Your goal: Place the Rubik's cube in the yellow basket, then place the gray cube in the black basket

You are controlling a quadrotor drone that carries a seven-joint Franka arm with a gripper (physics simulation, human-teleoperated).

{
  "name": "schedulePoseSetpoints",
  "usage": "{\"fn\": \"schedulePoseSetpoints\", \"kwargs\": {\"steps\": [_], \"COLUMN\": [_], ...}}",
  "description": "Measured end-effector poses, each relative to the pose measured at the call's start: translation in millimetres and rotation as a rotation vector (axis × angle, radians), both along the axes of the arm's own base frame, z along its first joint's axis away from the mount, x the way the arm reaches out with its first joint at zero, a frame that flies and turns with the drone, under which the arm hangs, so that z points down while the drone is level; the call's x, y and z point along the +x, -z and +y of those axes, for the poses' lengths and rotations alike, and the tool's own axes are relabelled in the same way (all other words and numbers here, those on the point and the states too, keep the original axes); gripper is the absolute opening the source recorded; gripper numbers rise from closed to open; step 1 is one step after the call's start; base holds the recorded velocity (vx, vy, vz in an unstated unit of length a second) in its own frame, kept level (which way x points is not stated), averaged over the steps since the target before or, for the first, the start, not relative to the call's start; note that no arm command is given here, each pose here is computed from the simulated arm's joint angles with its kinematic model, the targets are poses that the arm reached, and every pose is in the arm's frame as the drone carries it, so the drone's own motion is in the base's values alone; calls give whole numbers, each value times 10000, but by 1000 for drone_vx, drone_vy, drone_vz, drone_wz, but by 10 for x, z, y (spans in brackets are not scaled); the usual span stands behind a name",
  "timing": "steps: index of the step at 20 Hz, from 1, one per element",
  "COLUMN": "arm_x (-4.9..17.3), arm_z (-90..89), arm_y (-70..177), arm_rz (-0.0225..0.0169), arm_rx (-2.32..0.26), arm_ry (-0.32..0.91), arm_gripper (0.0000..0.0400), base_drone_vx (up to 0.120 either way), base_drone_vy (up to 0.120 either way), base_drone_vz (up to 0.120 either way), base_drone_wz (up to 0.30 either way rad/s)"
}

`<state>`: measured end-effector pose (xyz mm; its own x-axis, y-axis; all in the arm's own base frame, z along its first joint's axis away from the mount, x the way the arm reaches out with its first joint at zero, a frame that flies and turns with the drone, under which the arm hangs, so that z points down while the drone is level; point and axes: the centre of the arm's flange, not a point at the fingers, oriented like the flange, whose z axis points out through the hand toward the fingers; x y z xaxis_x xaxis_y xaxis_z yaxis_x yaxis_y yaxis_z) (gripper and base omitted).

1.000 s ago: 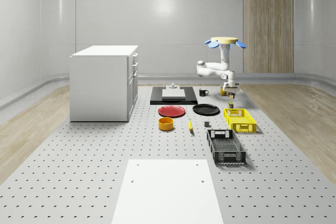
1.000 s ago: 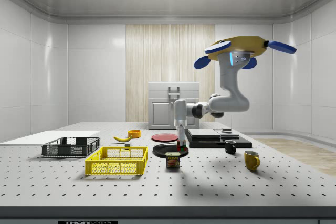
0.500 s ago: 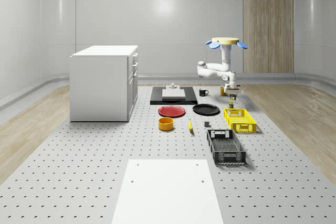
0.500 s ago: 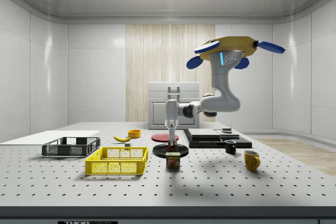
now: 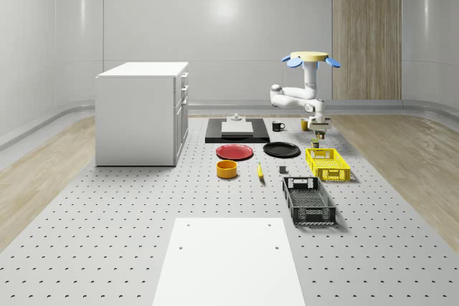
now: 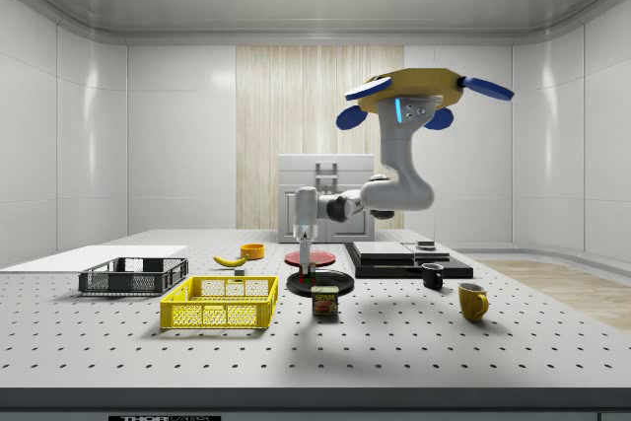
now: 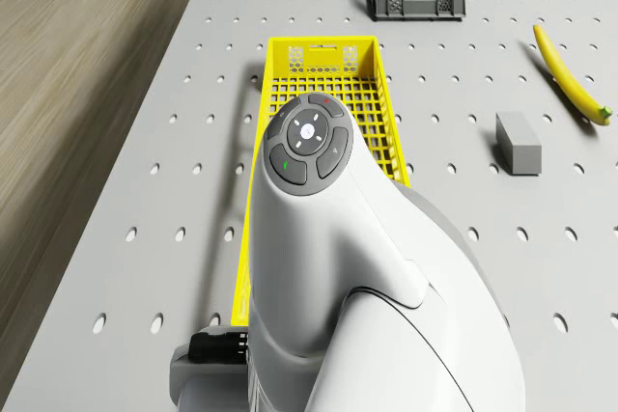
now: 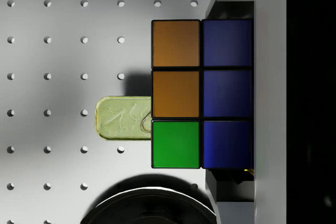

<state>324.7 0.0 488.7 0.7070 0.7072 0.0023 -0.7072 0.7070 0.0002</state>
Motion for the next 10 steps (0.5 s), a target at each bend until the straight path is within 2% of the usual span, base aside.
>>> {"fn": "schedulePoseSetpoints", "kwargs": {"steps": [10], "arm_x": [0], "arm_z": [0], "arm_y": [0], "arm_rz": [0], "arm_rx": [0], "arm_ry": [0], "arm_gripper": [325], "base_drone_vx": [120], "base_drone_vy": [0], "base_drone_vz": [0], "base_drone_wz": [0]}}
